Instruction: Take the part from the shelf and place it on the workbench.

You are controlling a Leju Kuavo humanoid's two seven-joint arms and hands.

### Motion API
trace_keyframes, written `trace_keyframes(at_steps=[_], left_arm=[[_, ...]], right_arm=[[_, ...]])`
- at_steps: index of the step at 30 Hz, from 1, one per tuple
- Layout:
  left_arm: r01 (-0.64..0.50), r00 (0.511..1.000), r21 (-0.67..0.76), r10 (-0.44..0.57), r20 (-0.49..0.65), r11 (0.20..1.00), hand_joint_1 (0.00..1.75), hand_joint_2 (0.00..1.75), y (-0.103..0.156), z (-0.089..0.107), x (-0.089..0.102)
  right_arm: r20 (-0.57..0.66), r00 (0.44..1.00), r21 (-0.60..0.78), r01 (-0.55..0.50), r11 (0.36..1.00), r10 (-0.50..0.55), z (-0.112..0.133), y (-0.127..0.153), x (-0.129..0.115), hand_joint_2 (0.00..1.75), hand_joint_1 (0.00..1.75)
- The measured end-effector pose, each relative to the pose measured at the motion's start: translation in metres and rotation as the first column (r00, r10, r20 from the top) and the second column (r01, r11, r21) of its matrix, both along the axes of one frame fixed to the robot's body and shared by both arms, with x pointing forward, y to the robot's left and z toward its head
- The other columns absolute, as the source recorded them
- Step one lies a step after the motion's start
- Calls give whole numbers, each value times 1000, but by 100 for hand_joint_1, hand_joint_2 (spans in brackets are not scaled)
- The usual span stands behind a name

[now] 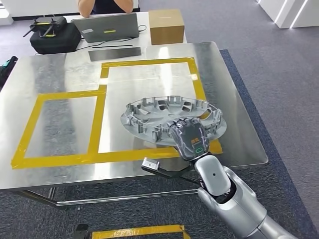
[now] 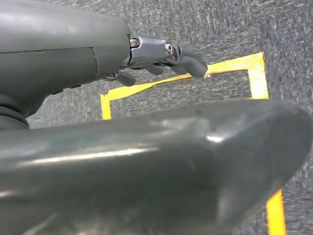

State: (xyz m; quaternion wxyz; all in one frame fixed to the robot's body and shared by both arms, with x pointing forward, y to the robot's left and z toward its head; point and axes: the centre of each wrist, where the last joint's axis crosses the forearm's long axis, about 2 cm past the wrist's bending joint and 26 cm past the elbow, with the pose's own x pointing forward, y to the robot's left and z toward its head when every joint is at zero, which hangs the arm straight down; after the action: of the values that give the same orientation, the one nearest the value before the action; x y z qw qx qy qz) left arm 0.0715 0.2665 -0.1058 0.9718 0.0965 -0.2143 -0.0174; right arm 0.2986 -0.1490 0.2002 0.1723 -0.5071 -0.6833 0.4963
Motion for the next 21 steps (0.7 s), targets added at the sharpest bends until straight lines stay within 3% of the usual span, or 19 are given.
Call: trace_keyframes(at_steps=[11, 21], left_arm=[[-68, 997, -5, 68, -26, 998, 0, 0, 1, -1, -3], [-63, 997, 8, 63, -50, 998, 0, 0, 9, -1, -4]], right_arm=[[-33, 998, -17, -47, 999, 47, 4, 6, 8, 175, 175], [-111, 991, -55, 67, 996, -73, 0, -20, 57, 175, 175]])
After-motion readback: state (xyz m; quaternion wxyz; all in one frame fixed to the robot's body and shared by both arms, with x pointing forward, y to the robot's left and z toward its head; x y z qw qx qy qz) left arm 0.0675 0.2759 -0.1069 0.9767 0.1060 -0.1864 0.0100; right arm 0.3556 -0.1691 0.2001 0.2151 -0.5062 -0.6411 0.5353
